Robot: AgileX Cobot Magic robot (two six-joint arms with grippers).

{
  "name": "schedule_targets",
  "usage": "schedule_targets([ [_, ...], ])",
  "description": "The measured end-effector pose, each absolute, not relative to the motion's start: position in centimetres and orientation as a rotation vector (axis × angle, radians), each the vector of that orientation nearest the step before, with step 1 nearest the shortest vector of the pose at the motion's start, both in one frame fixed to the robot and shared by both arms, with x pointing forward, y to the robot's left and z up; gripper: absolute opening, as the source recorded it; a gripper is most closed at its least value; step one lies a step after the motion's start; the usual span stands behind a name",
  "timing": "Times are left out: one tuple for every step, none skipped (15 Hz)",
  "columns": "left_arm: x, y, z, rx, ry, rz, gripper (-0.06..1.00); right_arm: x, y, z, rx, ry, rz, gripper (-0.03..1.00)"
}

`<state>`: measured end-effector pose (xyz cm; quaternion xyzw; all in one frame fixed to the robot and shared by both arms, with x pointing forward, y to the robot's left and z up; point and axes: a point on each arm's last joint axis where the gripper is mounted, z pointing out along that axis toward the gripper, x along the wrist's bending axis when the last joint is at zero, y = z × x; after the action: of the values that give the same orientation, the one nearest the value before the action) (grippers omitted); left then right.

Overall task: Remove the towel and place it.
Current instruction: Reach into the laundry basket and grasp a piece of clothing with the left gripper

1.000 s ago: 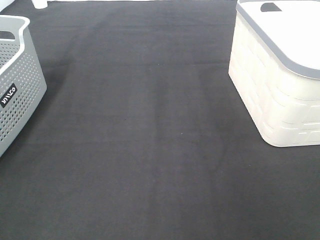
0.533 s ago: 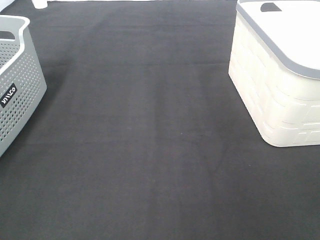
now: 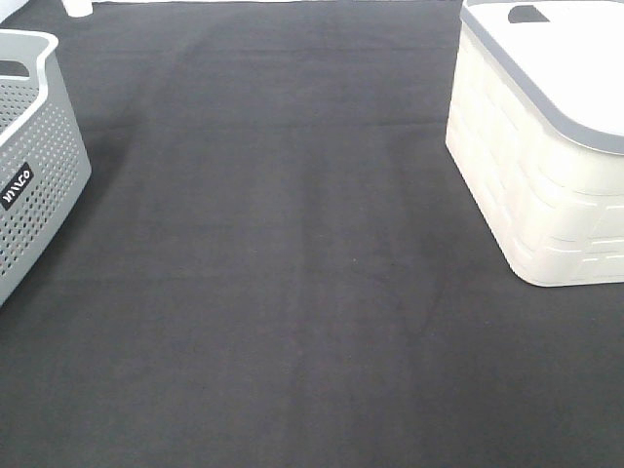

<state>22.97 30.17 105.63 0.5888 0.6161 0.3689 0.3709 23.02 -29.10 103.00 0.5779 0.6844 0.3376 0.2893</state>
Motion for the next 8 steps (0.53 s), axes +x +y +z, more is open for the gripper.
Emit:
schedule_targets([
  [23.0,30.2,105.7,1.515,1.576,0.950,0.98,23.0,-29.1,103.0,1.542,1.826,0.901,0.69],
  [22.8,30.2,106.1,1.526,1.557,0.968,0.98,23.0,-29.1,103.0,1.542,1.826,0.901,0.69],
  [22.8,30.2,107.2,1.543,1.537,0.986,0.98,23.0,-29.1,103.0,1.542,1.826,0.901,0.69],
  [23.2,30.2,108.5,1.569,1.532,0.990,0.98,23.0,-29.1,103.0,1.542,1.826,0.901,0.69],
  [23.9,30.1,109.9,1.599,1.549,0.965,0.98,23.0,-29.1,103.0,1.542,1.826,0.901,0.69],
  [24.8,30.2,111.2,1.621,1.564,0.949,0.98,23.0,-29.1,103.0,1.542,1.826,0.901,0.69],
  [26.1,30.1,112.6,1.644,1.583,0.914,0.98,23.0,-29.1,103.0,1.542,1.826,0.901,0.69],
  [27.4,30.1,113.7,1.675,1.610,0.878,0.98,23.0,-29.1,103.0,1.542,1.826,0.901,0.69],
])
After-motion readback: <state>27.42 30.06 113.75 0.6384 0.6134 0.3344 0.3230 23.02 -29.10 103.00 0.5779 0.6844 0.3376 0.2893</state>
